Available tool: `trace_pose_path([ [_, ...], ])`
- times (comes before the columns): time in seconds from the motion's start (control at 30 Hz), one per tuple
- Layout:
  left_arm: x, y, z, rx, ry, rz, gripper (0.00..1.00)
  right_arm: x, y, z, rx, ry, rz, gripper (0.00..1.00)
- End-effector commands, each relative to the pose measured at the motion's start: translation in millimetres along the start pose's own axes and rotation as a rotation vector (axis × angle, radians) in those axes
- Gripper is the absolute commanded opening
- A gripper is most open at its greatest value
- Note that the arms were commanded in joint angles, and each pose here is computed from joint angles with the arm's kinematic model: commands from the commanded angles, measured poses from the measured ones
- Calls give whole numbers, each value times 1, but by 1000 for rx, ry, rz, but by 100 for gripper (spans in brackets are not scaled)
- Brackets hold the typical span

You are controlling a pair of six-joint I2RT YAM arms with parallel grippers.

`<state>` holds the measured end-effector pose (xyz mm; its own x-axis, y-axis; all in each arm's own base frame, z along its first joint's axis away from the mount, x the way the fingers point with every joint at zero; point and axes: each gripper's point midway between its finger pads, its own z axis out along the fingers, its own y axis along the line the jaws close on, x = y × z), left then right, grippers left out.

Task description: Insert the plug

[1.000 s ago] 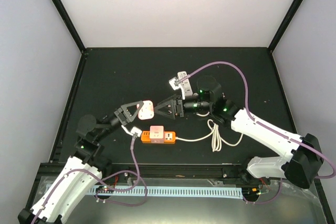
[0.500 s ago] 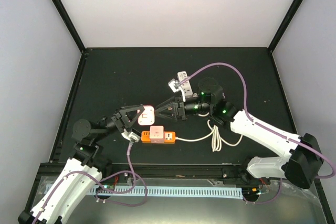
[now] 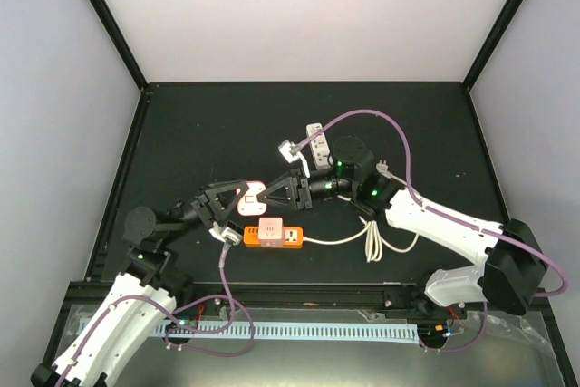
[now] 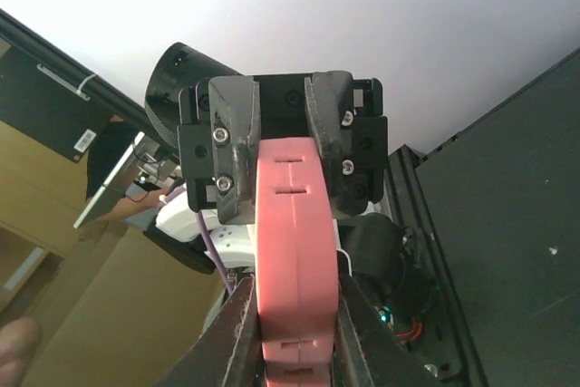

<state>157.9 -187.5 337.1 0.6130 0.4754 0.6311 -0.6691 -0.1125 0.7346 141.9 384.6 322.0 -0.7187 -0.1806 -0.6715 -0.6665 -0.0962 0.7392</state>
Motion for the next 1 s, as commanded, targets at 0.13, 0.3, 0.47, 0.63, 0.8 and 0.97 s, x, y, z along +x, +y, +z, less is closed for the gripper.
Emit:
trace_pose_path([
  [0.13, 13, -43, 0, 261, 62, -152, 78, -17, 5, -2, 35, -22, -68, 1],
  [0.3, 51, -68, -22, 665, 369, -873, 99, -33, -33, -33, 316, -129, -120, 1],
  [0.47, 8, -66, -51, 966, 406, -1404, 99, -38, -43, -51, 444, -188, -194, 1],
  [0.63, -4, -33, -21, 1003, 363, -1929, 99, -38, -39, -50, 423, -198, -222, 1],
  [0.8, 2, -10, 9, 856, 242, -2205, 97, -34, -38, -52, 425, -204, -251, 1],
  [0.97, -5, -21, 23, 800, 190, -2357, 83, -29, -37, -50, 428, -192, -274, 1],
])
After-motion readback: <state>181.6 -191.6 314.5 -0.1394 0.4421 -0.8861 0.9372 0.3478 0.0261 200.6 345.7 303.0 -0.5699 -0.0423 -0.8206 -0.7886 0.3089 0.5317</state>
